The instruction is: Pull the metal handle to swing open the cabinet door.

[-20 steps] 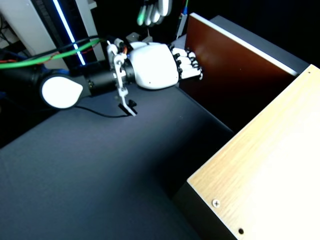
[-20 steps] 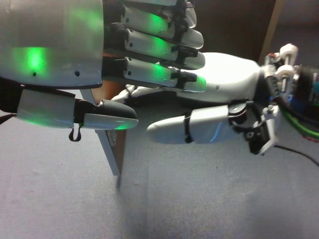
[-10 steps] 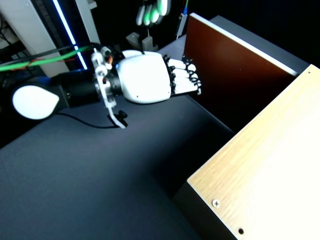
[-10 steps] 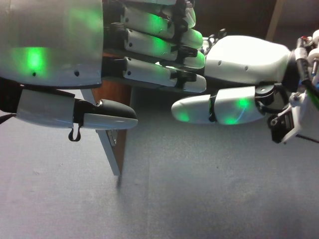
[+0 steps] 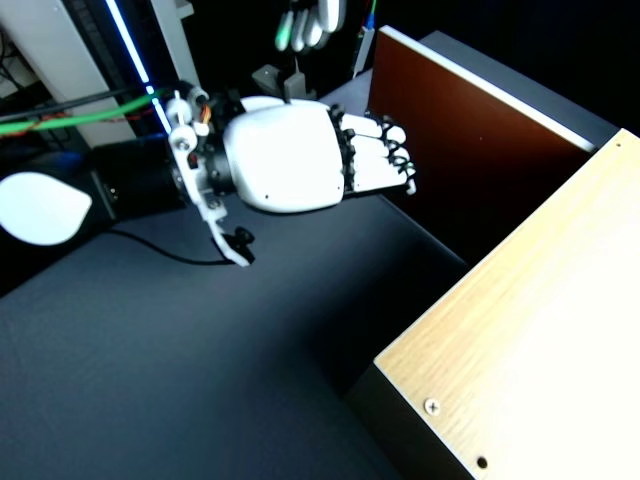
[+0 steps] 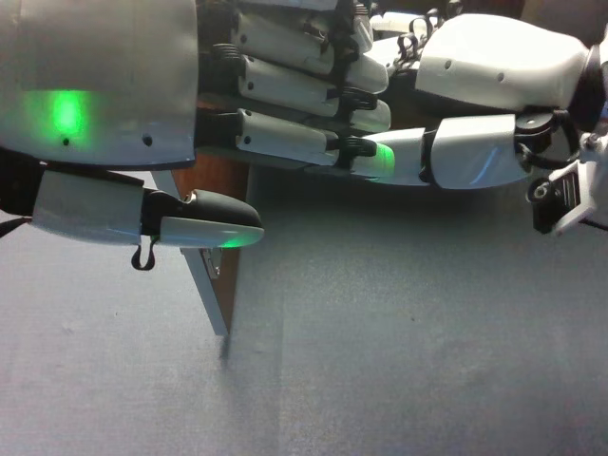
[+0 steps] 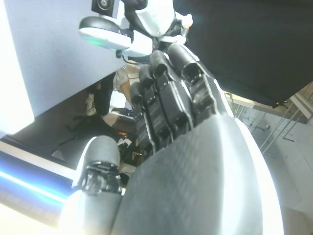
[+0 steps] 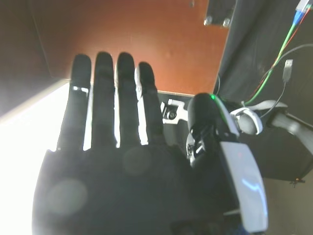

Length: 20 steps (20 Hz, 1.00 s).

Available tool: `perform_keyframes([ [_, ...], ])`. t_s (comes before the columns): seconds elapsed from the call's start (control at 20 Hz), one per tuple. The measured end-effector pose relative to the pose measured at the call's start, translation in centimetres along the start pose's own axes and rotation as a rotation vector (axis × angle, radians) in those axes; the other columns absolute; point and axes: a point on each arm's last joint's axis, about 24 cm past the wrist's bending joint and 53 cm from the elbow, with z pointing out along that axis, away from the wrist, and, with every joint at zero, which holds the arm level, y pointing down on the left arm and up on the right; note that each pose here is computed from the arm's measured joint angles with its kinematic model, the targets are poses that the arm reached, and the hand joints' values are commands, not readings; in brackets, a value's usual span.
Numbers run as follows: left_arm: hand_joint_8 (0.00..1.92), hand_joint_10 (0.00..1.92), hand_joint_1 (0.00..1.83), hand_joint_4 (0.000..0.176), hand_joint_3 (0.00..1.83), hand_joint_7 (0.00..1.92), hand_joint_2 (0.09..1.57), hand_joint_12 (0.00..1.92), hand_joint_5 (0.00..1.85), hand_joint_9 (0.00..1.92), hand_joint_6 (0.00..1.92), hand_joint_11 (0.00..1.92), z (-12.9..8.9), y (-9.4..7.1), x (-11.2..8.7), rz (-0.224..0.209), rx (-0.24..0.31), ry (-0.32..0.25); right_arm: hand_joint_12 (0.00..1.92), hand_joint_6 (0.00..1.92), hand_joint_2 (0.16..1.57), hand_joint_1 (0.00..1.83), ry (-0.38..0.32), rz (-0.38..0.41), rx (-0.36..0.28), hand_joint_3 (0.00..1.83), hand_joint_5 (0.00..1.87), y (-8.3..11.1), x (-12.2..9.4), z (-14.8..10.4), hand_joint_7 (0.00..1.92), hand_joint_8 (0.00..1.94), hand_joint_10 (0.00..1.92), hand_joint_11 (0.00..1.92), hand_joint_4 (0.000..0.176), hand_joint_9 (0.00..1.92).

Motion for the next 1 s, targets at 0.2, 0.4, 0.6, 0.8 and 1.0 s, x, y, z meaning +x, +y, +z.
perform_keyframes([
  [0.2, 0.0, 0.0, 0.0, 0.0, 0.07, 0.47, 1.57, 0.89, 0.45, 0.45, 0.0, 0.07, 0.0, 0.0, 0.0, 0.0, -0.001, 0.0, 0.87, 0.0, 1.57, 0.0, 0.033, -0.073, -0.081, 0.0, 0.37, 2.1, 0.4, -0.9, 0.39, 0.0, 0.0, 0.0, 0.0, 0.34],
  [0.4, 0.0, 0.0, 0.0, 0.0, 0.08, 0.47, 1.57, 0.9, 0.45, 0.45, 0.0, 0.06, 0.0, 0.0, 0.0, 0.0, -0.001, 0.0, 0.87, 0.0, 1.57, 0.0, 0.029, -0.072, -0.147, 0.01, 0.38, 3.8, 0.5, -1.0, 0.4, 0.0, 0.0, 0.0, 0.0, 0.35],
  [0.6, 0.0, 0.0, 0.0, 0.0, 0.07, 0.47, 1.57, 0.89, 0.44, 0.45, 0.0, 0.06, 0.0, 0.0, 0.0, 0.0, 0.0, 0.0, 0.88, 0.0, 1.57, 0.0, 0.028, -0.082, -0.134, 0.01, 0.38, 3.5, 0.2, -1.4, 0.39, 0.0, 0.0, 0.0, 0.0, 0.35],
  [0.8, 0.0, 0.0, 0.0, 0.0, 0.07, 0.47, 1.57, 0.89, 0.44, 0.45, 0.0, 0.06, 0.0, 0.0, 0.0, 0.0, 0.0, 0.0, 0.89, 0.0, 1.57, 0.0, 0.024, -0.077, -0.052, 0.01, 0.38, 1.7, -0.2, -1.1, 0.4, 0.0, 0.0, 0.0, 0.0, 0.35],
  [1.0, 0.0, 0.0, 0.0, 0.0, 0.06, 0.47, 1.57, 0.89, 0.44, 0.45, 0.0, 0.06, 0.0, 0.0, 0.0, 0.0, 0.0, 0.0, 0.88, 0.0, 1.57, 0.0, -0.006, -0.069, -0.045, 0.0, 0.38, 1.9, -1.5, -0.8, 0.4, 0.0, 0.0, 0.0, 0.0, 0.35],
])
